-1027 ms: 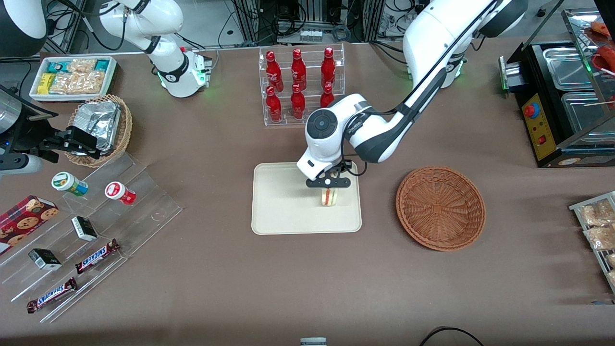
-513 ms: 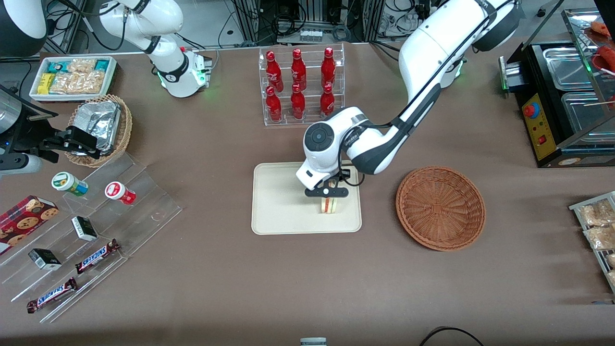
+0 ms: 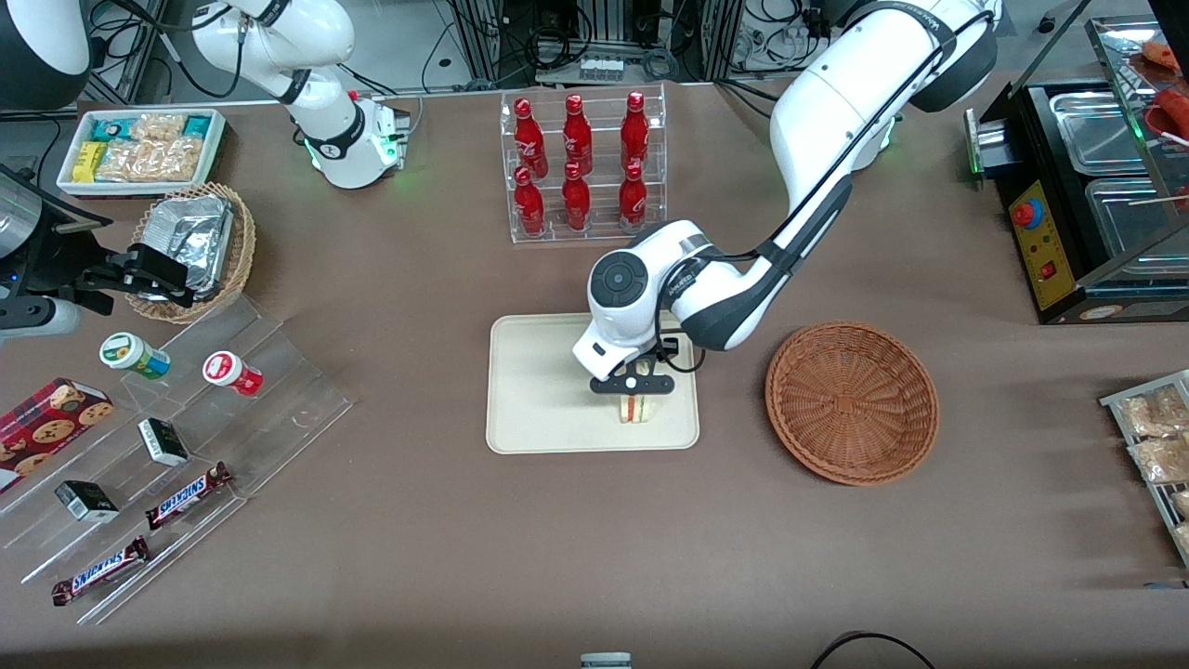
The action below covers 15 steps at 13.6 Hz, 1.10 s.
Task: Place sandwich from basket to tray
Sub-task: 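Lower the sandwich onto the tray and open the left gripper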
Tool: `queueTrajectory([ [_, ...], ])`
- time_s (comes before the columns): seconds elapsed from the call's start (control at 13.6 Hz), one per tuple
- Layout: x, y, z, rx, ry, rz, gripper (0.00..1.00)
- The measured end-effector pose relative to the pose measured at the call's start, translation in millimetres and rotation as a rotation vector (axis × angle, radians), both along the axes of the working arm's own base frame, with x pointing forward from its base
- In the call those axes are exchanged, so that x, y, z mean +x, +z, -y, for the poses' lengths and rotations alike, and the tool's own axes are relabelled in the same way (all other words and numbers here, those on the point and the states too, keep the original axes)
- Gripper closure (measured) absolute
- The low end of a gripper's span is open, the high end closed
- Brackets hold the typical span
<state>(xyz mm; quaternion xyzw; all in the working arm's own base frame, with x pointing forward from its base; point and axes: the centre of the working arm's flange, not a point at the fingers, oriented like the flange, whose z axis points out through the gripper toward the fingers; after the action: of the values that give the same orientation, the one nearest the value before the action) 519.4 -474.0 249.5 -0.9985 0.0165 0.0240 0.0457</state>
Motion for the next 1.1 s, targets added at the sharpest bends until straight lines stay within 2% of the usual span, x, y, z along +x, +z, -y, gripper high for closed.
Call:
queueTrajectory([
  [0.22,2.1,2.1,-0.6,0.000,0.010,0.007,0.22],
  [0.29,4.4,5.7,-2.6,0.009,0.035,0.008,0.13],
  [0.37,5.8,11.3,-6.5,0.034,0.064,0.004,0.01],
  [0.44,7.1,19.4,-10.9,0.061,0.089,0.000,0.00],
  [0.66,16.4,58.4,-26.8,0.087,0.136,0.031,0.00],
  [1.1,34.8,126.6,-60.3,0.075,0.200,0.119,0.00],
])
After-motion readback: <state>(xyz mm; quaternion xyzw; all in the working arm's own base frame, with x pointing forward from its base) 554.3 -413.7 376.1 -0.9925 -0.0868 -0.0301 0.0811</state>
